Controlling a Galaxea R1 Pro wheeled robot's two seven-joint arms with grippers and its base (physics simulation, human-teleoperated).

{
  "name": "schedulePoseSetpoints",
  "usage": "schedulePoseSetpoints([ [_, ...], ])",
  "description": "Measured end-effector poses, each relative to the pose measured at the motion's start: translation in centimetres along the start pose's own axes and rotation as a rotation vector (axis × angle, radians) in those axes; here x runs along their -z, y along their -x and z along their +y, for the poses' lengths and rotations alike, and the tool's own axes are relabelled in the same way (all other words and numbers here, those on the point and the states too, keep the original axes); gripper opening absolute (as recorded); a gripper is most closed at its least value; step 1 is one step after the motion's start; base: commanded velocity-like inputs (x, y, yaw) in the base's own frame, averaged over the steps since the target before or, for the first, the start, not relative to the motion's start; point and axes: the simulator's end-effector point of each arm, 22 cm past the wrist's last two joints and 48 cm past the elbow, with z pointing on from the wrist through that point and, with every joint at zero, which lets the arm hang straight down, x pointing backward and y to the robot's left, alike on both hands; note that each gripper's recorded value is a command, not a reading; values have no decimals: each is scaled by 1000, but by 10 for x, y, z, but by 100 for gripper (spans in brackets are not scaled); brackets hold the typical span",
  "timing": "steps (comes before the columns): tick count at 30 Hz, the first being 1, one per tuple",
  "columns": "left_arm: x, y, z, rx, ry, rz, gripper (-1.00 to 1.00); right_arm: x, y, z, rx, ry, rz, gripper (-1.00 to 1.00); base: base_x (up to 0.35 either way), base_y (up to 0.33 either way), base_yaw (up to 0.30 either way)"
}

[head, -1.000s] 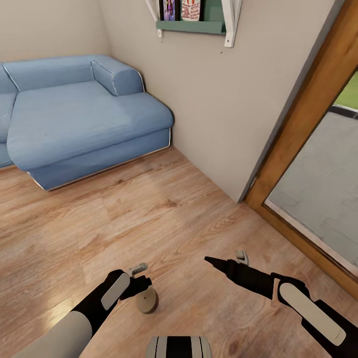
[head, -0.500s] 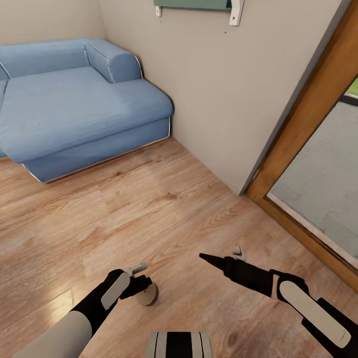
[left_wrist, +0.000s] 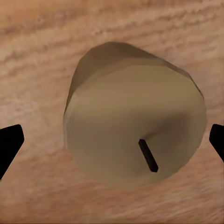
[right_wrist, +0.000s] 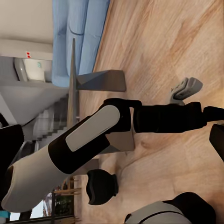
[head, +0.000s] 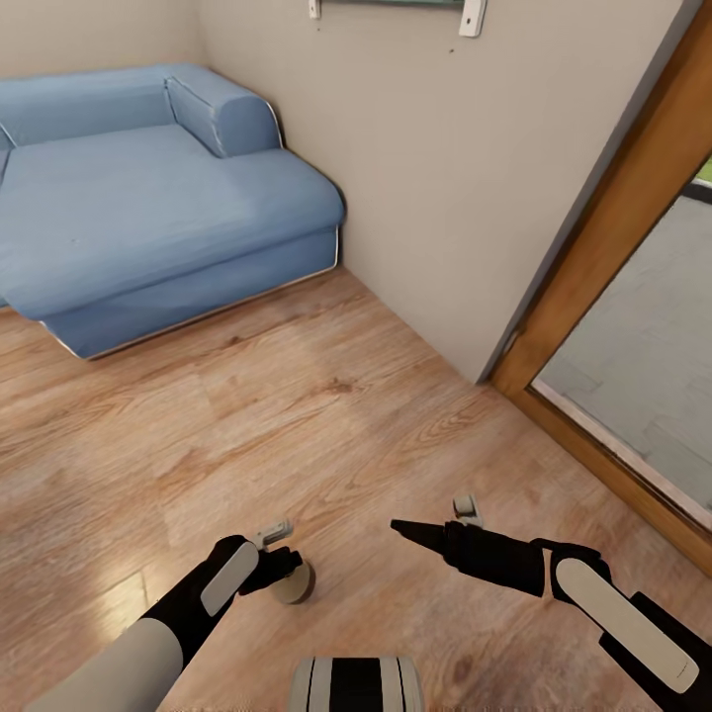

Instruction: Place each of the two pumpkins and all three candles from the living room inside a cabinet in the living room (use any cabinet), then make sure every cabinet is closed, and position the cauldron so it is next to a table in the living room.

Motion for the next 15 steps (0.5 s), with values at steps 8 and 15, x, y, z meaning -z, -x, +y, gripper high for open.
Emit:
schedulePoseSetpoints([
  [8,-11,-2,3,11,7,-9,100,-2,-2,-11,-22,-6,4,100,0,0,0],
  [15,-11,-4,0,-11,8,-13,100,-1,-1,-11,-22,-7,3,100,0,0,0],
])
